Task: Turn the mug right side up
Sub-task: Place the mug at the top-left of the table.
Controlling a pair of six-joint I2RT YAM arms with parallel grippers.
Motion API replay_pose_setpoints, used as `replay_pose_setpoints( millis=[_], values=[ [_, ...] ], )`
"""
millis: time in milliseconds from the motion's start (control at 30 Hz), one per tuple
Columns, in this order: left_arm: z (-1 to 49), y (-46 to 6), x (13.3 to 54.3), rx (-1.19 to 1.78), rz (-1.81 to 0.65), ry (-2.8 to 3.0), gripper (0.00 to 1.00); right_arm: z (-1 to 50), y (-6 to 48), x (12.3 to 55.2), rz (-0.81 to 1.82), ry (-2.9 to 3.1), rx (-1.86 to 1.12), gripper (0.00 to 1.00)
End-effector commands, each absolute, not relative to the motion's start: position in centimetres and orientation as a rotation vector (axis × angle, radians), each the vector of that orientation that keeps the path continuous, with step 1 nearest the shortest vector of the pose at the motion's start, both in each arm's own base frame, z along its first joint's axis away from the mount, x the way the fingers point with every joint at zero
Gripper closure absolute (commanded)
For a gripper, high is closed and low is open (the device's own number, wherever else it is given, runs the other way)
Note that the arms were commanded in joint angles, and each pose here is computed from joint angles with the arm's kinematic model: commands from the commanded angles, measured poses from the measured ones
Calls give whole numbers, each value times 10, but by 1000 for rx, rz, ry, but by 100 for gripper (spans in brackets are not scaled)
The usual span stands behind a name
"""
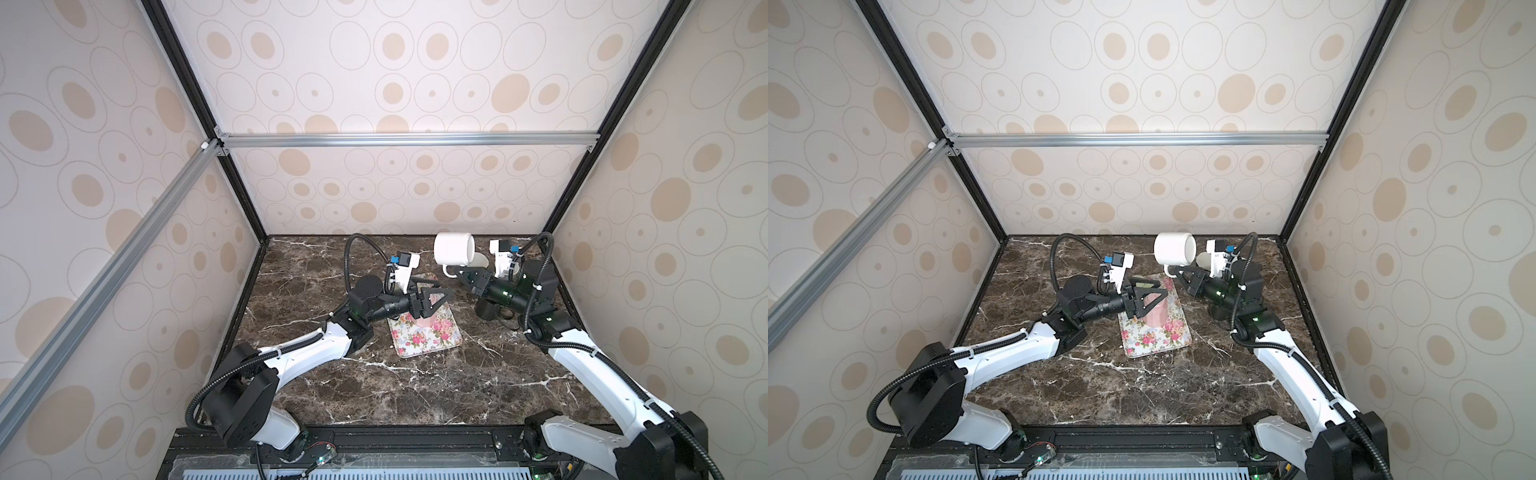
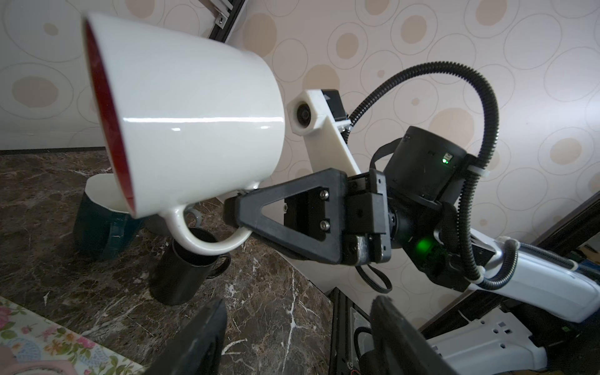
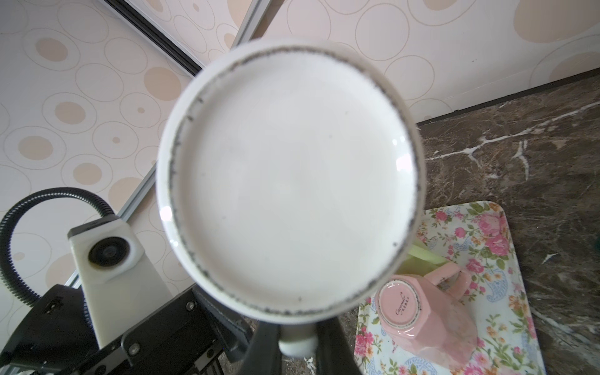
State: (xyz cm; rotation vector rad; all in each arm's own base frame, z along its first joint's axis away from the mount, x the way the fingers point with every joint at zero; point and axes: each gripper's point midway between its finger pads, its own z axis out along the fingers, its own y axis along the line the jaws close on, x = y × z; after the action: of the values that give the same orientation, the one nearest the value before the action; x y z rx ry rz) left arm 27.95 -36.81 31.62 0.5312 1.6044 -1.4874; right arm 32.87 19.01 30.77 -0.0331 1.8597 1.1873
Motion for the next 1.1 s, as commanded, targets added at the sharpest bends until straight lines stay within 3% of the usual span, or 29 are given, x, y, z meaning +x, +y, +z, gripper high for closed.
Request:
replay_pose_setpoints(
  millis=[0, 600, 1067],
  values=[
    [347, -370, 281, 546, -1542, 1503, 34, 359, 191, 315, 1231, 1653, -141, 100],
    [330, -369, 285, 523, -1545, 1561, 38, 360, 190, 298, 1281, 1613, -152, 100],
    [345, -374, 290, 510, -1590, 1514, 41, 365, 190, 292, 1311, 1578, -162, 100]
  ],
)
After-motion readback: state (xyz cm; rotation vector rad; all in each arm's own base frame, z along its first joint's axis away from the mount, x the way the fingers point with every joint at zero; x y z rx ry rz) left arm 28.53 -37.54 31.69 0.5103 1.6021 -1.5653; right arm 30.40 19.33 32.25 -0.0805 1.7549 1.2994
